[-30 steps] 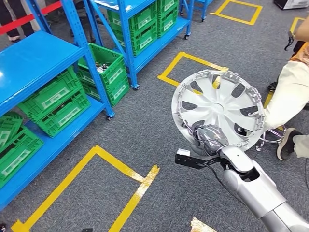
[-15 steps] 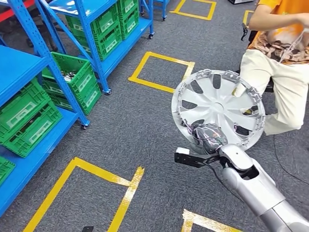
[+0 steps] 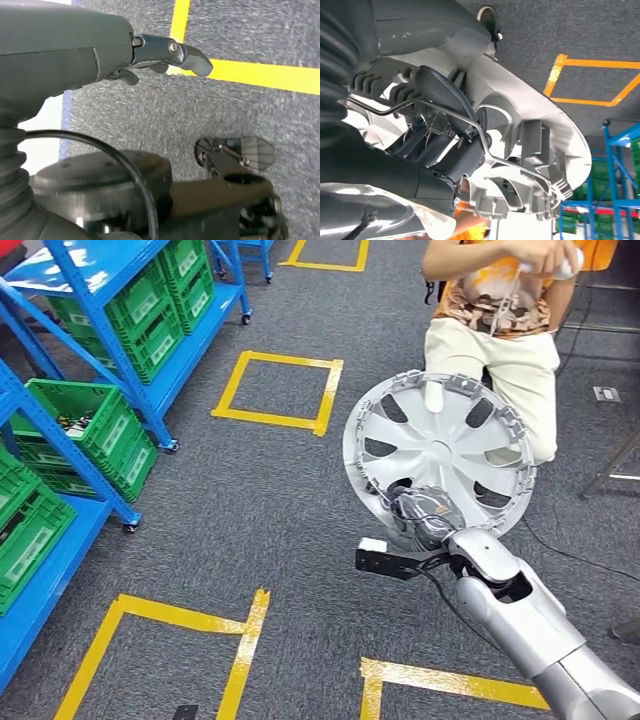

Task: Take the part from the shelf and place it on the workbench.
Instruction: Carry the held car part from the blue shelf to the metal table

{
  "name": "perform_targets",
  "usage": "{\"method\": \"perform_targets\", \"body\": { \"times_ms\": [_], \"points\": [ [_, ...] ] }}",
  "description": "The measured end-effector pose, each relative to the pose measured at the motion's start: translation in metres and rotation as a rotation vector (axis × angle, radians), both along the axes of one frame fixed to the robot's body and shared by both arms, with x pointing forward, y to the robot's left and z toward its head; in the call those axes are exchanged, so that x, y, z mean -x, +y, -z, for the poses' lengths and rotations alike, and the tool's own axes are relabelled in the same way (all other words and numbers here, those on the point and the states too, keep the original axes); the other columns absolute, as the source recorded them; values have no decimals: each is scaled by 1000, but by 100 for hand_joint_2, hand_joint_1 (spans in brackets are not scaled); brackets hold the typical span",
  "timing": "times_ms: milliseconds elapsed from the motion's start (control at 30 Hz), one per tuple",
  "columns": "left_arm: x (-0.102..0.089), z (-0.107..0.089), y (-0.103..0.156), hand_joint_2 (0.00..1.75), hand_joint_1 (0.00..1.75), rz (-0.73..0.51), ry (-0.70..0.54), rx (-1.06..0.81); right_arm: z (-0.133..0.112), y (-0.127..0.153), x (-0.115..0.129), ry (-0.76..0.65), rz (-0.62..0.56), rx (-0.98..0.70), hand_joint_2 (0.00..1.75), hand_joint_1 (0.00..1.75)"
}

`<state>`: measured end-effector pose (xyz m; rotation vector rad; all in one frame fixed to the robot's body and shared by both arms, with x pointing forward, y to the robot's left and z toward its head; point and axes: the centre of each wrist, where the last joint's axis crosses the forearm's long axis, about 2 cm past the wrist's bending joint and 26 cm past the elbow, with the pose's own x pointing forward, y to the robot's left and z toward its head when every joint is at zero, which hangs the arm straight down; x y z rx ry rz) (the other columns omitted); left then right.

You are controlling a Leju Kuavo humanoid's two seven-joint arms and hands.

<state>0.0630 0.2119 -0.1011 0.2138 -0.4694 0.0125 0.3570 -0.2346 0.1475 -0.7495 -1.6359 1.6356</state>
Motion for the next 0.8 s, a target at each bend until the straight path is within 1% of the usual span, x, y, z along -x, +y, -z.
{"method": "perform_targets", "body": {
  "times_ms": [367, 800],
  "points": [
    [-3, -1, -3, 175, 0, -5, 3, 7, -2, 10, -3, 18, -14, -35, 175, 175],
    [3, 0, -1, 175, 0, -1, 14, 14, 4, 7, 1, 46, -3, -65, 175, 175]
  ]
}}
